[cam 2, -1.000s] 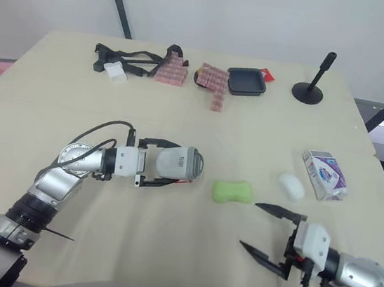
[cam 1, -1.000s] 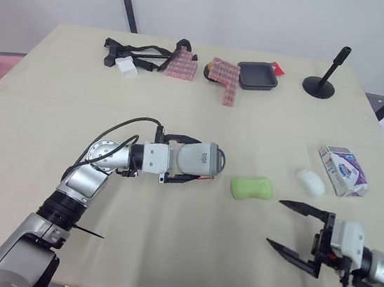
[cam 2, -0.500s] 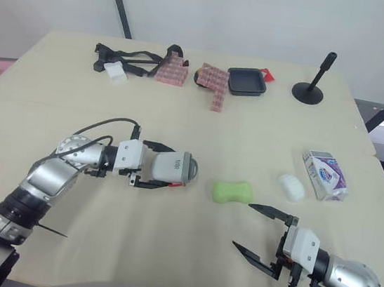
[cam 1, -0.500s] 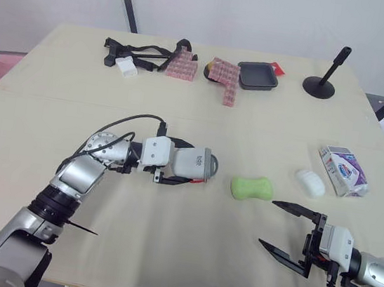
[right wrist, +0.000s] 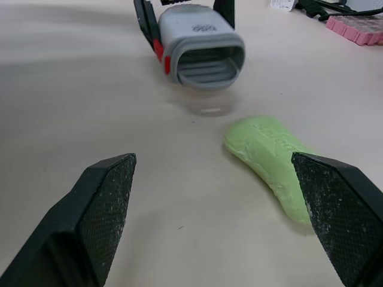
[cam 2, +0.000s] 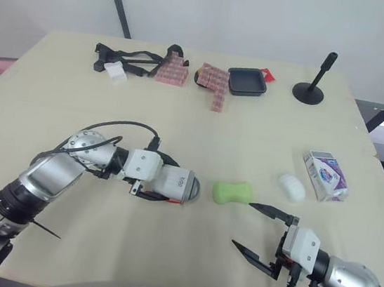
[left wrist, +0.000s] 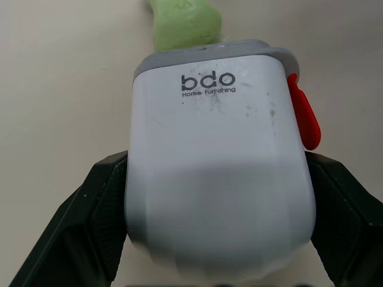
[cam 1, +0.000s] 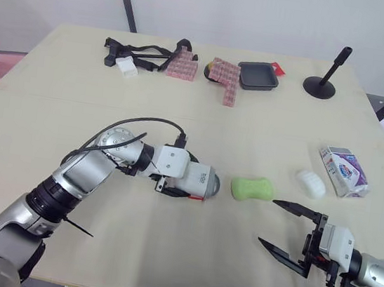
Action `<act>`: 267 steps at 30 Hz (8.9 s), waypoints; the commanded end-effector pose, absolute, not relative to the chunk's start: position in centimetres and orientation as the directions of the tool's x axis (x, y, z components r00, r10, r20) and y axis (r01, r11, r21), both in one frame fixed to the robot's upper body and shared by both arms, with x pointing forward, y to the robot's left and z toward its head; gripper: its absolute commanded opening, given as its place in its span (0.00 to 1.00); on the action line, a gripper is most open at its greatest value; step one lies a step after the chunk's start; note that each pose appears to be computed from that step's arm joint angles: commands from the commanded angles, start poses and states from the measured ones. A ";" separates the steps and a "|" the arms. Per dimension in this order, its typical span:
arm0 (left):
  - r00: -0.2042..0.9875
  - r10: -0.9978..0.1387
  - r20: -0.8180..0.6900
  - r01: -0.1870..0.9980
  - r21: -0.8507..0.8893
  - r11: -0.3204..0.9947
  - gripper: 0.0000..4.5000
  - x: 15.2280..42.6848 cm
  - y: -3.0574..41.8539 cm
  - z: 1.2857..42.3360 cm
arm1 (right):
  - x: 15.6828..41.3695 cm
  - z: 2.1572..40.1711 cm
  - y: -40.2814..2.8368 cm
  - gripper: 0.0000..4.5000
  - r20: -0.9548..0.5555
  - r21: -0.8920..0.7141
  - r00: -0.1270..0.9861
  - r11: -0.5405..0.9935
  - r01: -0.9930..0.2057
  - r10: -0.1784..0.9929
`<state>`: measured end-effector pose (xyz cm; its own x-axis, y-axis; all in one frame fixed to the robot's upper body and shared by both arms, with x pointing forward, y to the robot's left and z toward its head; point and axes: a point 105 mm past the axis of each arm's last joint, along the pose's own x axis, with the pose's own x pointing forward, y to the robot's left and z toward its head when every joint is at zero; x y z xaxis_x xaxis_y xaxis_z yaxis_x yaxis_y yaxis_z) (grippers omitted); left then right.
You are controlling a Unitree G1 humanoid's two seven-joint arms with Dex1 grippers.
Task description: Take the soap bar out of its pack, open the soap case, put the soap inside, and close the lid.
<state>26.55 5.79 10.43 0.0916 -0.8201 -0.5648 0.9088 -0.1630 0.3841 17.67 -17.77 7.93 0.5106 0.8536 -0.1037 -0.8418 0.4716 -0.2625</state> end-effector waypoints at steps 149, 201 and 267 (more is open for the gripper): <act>0.431 -0.887 -0.167 0.883 0.283 0.375 1.00 18.1 20.2 10.0 | 26.3 9.6 -11.8 1.00 -0.665 -0.250 0.205 0.045 -0.967 0.718; 0.477 -0.874 -0.090 0.849 0.304 0.432 1.00 20.0 20.3 9.6 | 27.5 13.1 -2.6 0.38 -0.644 -0.175 0.199 0.111 -0.978 0.739; 0.029 -0.887 -0.461 0.934 0.328 -0.140 1.00 29.0 15.2 11.7 | 17.4 9.8 -12.4 0.99 -0.029 -0.170 0.517 0.505 -0.846 0.856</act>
<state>28.91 15.05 11.57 0.0457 -0.8980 -0.4377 0.9400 -0.1097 0.3231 17.61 -12.86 8.44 0.5218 0.8506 -0.0642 -0.8504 0.5128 -0.1177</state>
